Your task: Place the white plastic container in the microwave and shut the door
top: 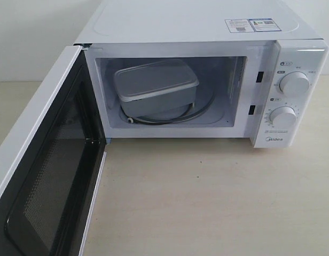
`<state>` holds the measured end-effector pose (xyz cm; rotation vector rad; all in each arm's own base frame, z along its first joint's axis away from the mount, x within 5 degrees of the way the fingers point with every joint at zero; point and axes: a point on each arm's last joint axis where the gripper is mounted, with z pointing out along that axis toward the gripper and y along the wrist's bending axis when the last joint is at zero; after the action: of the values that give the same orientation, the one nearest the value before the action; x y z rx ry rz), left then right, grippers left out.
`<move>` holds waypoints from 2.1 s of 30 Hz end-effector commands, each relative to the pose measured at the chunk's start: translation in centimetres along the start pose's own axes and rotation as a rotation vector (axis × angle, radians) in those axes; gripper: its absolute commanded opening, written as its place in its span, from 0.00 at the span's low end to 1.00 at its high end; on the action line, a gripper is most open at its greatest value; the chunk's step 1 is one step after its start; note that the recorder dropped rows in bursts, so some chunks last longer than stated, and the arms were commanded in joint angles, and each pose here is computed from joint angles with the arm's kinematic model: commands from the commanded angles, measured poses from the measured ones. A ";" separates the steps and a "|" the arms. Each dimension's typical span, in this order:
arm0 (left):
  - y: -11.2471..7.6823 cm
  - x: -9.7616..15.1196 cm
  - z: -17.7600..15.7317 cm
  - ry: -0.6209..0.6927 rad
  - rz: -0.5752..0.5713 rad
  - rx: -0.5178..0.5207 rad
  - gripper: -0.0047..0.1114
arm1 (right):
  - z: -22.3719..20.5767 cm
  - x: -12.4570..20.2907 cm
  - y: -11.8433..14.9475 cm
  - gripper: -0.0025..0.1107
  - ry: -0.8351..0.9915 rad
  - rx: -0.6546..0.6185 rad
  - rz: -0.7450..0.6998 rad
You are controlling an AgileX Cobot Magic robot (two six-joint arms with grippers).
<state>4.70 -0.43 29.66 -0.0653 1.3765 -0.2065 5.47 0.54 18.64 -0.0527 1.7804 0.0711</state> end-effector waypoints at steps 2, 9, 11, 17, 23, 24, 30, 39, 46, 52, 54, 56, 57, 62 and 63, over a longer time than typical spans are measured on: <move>-1.0 -2.0 1.8 0.376 -0.004 0.012 0.08 | 0.0 -0.1 -0.1 0.02 -0.009 0.009 -0.001; -1.1 -3.7 3.5 0.270 -0.011 0.004 0.08 | 0.0 -0.1 0.0 0.02 -0.009 0.000 -0.003; -1.1 -3.9 3.6 0.253 -0.029 0.007 0.08 | 0.0 -0.1 0.1 0.02 -0.009 -0.017 -0.007; -2.2 -4.7 4.0 0.361 -0.143 0.070 0.08 | -0.1 -0.1 0.3 0.02 -0.008 -0.059 -0.015; -3.3 -6.2 7.4 0.755 0.008 0.166 0.08 | -0.1 -0.1 0.3 0.02 -0.008 -0.059 -0.015; -3.3 -6.1 8.3 0.844 0.023 0.170 0.08 | -0.1 -0.1 0.3 0.02 -0.008 -0.059 -0.015; -2.8 -2.7 13.0 1.282 0.004 0.180 0.08 | -0.1 -0.1 0.3 0.02 -0.008 -0.059 -0.015; -7.9 3.2 18.1 1.366 -0.186 0.712 0.08 | -0.1 -0.1 0.3 0.02 -0.008 -0.059 -0.015; -9.1 5.3 19.9 1.279 -0.094 0.673 0.08 | -0.1 -0.1 0.3 0.02 -0.008 -0.059 -0.015; -9.2 5.1 22.3 1.027 -0.053 0.647 0.08 | -0.1 -0.1 0.3 0.02 -0.008 -0.059 -0.015; -9.6 5.4 23.0 0.971 -0.080 0.673 0.08 | -0.1 -0.1 0.3 0.02 -0.008 -0.059 -0.015; -9.7 6.2 23.8 0.945 -0.101 0.686 0.08 | -0.1 -0.1 0.3 0.02 -0.008 -0.059 -0.015; -9.7 6.6 24.1 0.944 -0.103 0.683 0.08 | -0.1 -0.2 0.3 0.02 -0.019 -0.058 -0.022; -9.8 8.4 26.0 0.973 -0.099 0.680 0.08 | -0.1 -0.8 0.3 0.02 -0.094 -0.052 -0.020; -9.8 8.5 26.2 0.973 -0.095 0.682 0.08 | -0.1 -1.0 0.3 0.02 -0.111 -0.051 -0.020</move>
<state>29.87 -13.15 28.27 0.6084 2.2042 -0.8554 5.52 0.84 19.11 -0.1004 1.7269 0.1132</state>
